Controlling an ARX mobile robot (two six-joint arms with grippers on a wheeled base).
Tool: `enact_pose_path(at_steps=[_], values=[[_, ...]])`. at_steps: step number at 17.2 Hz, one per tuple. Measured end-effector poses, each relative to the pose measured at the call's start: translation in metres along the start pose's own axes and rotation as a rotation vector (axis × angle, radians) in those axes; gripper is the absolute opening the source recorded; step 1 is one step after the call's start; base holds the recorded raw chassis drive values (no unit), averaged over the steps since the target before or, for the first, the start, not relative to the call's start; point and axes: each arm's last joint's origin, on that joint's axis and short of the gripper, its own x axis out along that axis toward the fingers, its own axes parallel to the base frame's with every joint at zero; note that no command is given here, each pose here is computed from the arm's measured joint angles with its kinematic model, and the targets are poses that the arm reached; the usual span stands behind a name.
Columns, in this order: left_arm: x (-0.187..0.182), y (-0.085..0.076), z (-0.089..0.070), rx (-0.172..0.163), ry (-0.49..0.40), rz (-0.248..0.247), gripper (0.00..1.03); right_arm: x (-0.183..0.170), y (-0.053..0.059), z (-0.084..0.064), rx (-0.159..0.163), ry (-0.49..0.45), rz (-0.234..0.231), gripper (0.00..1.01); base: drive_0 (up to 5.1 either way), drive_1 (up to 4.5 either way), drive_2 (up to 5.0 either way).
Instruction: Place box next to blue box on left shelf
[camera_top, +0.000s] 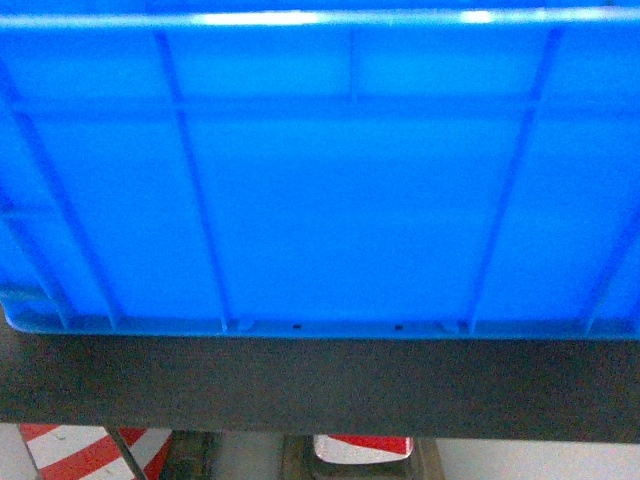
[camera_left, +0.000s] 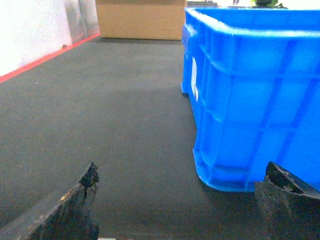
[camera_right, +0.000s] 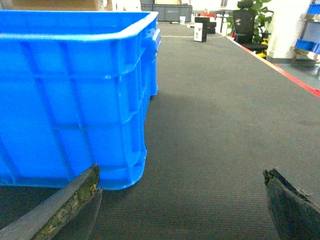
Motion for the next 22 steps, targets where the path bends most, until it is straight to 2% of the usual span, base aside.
enact_pose_path(at_steps=[22], values=[[0.0, 0.0, 0.0002, 0.0, -0.001, -0.001, 0.98, 0.0, 0.0, -0.0001, 0.001, 0.001, 0.0, 0.98, 0.0, 0.0, 0.0]])
